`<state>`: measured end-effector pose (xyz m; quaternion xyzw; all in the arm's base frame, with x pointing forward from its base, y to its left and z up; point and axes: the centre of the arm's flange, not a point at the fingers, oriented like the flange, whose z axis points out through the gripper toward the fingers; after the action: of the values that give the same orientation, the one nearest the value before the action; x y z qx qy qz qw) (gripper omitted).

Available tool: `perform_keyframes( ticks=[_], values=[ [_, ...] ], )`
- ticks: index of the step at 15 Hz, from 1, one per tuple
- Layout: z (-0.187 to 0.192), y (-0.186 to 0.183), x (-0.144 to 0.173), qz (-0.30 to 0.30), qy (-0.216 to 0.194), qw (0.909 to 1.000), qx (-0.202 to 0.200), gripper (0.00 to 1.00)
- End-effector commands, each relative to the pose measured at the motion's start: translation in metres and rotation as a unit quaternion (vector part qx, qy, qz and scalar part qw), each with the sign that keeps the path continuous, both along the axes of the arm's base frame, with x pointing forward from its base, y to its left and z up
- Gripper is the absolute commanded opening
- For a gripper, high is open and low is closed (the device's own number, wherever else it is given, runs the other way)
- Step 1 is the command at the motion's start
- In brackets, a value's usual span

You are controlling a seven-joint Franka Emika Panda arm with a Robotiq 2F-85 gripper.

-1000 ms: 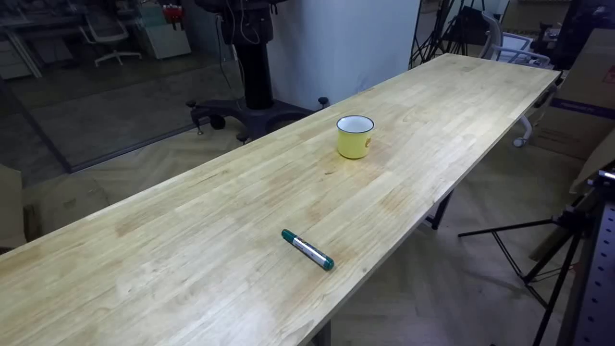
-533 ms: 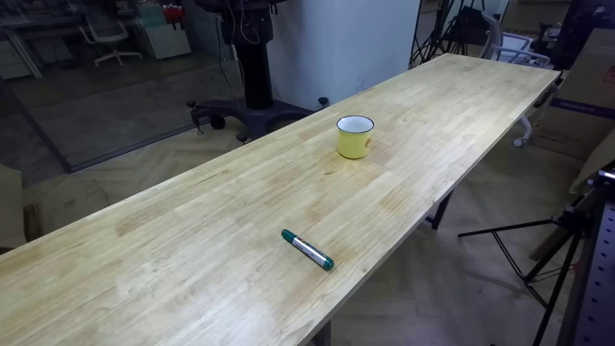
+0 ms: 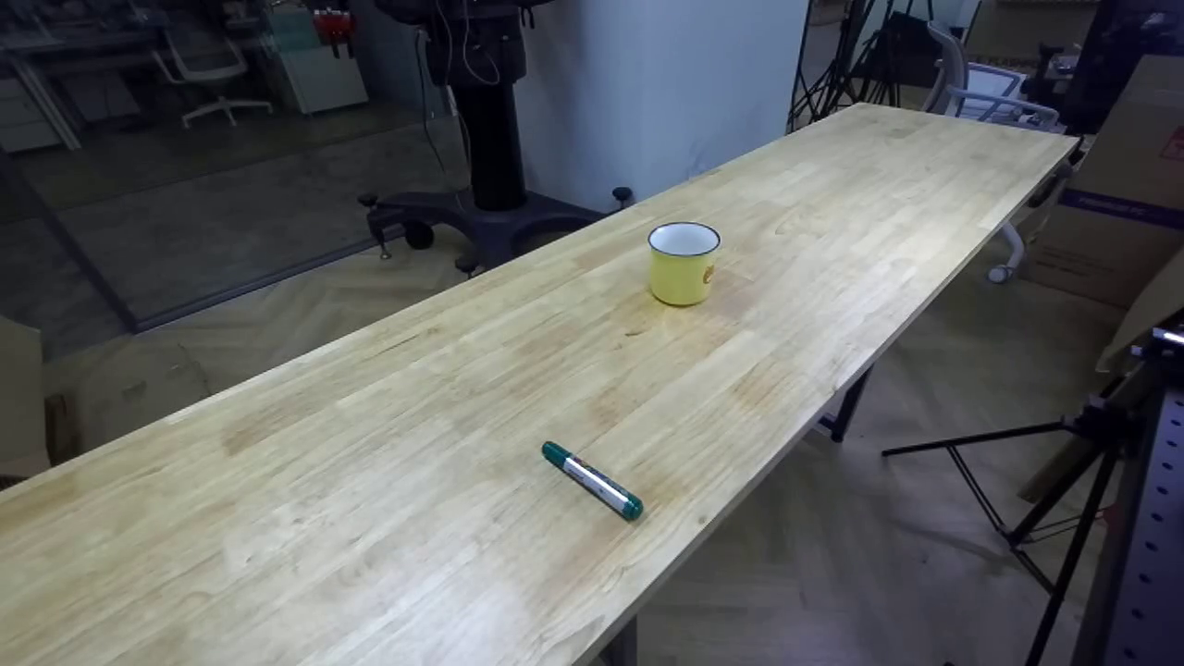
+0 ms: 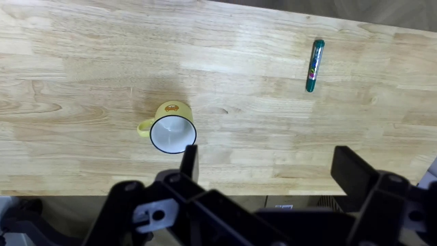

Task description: Put the marker inside the yellow mug

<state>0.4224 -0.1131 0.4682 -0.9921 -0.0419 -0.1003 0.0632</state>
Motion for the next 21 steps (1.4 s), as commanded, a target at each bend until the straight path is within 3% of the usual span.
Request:
perform_keyframes(
  ticks=[1,5,10,11,14,18,21],
  values=[
    [-0.045,0.038,0.062,0.016,0.042,0.9985,-0.030,1.00],
    [-0.113,0.093,0.108,0.020,0.071,0.9946,-0.073,1.00],
    [-0.189,0.172,0.149,0.007,0.066,0.9905,-0.121,1.00],
    [-0.174,0.149,0.118,0.025,0.065,0.9920,-0.106,1.00],
    [-0.191,0.159,0.122,0.030,0.073,0.9913,-0.106,1.00],
    [-0.192,0.156,0.125,0.017,0.052,0.9927,-0.108,1.00],
    [-0.225,0.187,0.135,0.000,0.005,0.9985,-0.055,1.00]
  ],
)
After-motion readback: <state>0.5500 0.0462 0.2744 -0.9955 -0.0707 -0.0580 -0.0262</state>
